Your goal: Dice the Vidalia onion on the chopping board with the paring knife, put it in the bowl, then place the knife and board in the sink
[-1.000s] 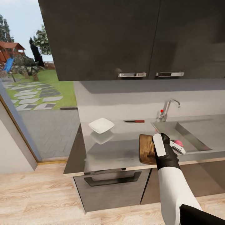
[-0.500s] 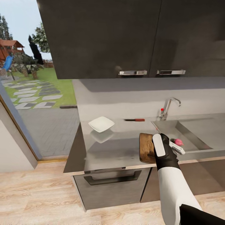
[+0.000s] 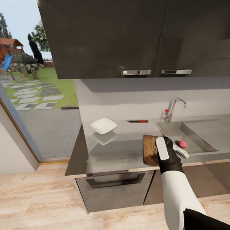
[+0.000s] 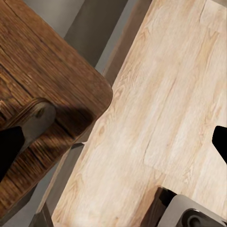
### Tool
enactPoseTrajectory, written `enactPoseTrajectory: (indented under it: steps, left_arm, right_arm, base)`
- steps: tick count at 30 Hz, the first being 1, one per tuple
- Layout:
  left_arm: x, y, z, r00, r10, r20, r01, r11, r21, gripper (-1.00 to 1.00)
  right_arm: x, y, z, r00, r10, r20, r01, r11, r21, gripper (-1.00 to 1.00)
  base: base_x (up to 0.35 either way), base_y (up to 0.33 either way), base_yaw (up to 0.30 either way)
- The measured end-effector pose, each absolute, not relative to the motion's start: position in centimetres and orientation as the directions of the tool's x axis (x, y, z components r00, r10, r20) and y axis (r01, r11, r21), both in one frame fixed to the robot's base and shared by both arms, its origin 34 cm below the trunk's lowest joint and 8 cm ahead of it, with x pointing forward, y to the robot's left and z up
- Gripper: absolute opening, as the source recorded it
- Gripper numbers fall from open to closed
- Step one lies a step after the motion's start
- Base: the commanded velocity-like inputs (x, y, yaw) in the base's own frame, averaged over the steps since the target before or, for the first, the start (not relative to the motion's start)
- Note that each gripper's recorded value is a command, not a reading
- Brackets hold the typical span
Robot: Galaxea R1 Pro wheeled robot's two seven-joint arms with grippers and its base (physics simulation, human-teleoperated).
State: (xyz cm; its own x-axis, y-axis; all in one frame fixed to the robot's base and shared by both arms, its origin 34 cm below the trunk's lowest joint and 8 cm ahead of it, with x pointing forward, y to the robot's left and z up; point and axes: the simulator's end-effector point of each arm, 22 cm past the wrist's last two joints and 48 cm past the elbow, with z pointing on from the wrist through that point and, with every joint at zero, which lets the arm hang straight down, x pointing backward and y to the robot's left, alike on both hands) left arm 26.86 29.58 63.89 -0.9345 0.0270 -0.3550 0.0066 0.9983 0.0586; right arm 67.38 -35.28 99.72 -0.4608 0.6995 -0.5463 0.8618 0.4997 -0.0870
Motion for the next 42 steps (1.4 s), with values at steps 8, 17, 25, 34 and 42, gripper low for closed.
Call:
enactPoseTrajectory:
  steps: [8,17,25,34,42]
  left_arm:
    - [26.69,29.56,63.81,-0.936,0.028,-0.351,0.008,0.998,0.059,1.0]
    - [26.68,29.56,63.81,-0.936,0.028,-0.35,0.008,0.998,0.058,1.0]
    - [26.67,29.59,63.82,-0.936,0.027,-0.351,0.006,0.998,0.059,1.0]
    - [26.16,29.6,63.66,-0.94,0.028,-0.34,0.008,0.998,0.059,1.0]
    - [26.06,29.6,63.63,-0.941,0.028,-0.338,0.009,0.998,0.059,1.0]
  right_arm:
    - [67.22,-35.12,98.91,-0.455,0.707,-0.541,0.868,0.489,-0.092,1.0]
    - [67.21,-35.05,98.79,-0.456,0.708,-0.539,0.868,0.488,-0.093,1.0]
    - [67.2,-35.06,98.81,-0.456,0.708,-0.539,0.868,0.488,-0.093,1.0]
    - [67.2,-35.05,98.79,-0.456,0.708,-0.538,0.868,0.488,-0.093,1.0]
    - [67.2,-35.05,98.78,-0.456,0.708,-0.538,0.868,0.488,-0.093,1.0]
  base:
    - [0.0,0.006,0.0]
    - [0.0,0.0,0.0]
    - [0.048,0.052,0.0]
    - [0.036,0.036,0.0]
    - [0.002,0.002,0.0]
